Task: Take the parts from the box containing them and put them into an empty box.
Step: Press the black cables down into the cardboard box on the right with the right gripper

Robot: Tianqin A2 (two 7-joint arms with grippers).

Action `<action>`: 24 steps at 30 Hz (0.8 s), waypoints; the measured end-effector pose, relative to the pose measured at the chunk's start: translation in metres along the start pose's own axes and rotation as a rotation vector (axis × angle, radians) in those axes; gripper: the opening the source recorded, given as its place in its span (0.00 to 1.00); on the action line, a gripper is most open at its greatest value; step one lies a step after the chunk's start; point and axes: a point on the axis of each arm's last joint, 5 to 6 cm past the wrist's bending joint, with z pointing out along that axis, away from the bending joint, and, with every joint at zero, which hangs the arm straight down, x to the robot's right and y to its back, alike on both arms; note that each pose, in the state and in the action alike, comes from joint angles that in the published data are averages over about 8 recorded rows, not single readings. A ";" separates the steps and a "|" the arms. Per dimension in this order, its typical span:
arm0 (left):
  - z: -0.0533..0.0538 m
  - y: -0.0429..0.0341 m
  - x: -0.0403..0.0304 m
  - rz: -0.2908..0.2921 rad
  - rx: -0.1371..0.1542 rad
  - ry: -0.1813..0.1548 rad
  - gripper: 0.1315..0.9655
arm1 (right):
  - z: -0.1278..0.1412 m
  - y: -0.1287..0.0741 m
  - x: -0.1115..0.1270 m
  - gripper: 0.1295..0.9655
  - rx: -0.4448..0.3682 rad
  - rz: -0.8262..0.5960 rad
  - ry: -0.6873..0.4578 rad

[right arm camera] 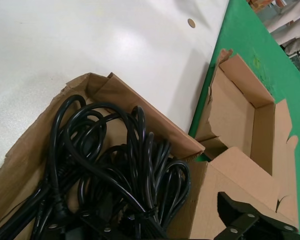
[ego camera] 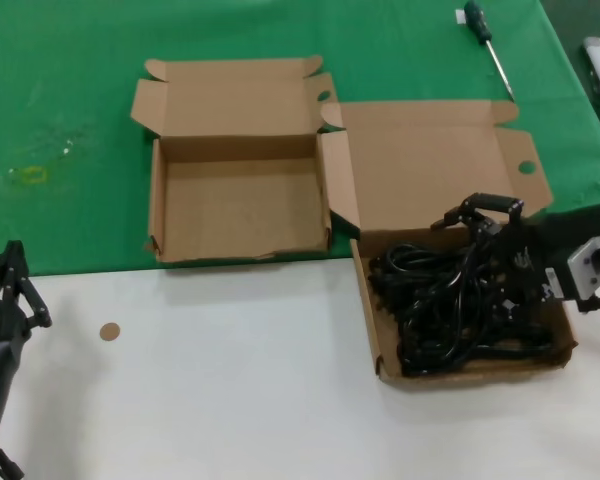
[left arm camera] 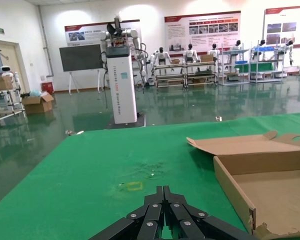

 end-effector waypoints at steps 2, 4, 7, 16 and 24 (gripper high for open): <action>0.000 0.0000 0.0000 0.000 0.000 0.000 0.02 | 0.001 0.000 0.000 0.81 -0.001 0.000 0.001; 0.000 0.0000 0.0000 0.000 0.000 0.000 0.02 | 0.001 0.000 0.000 0.77 -0.002 0.000 0.002; 0.000 0.0000 0.0000 0.000 0.000 0.000 0.02 | 0.002 0.000 -0.001 0.72 -0.004 0.000 0.001; 0.000 0.0000 0.0000 0.000 0.000 0.000 0.02 | 0.001 0.001 -0.003 0.47 -0.008 0.002 0.001; 0.000 0.0000 0.0000 0.000 0.000 0.000 0.02 | -0.002 0.002 -0.005 0.26 -0.013 0.009 -0.001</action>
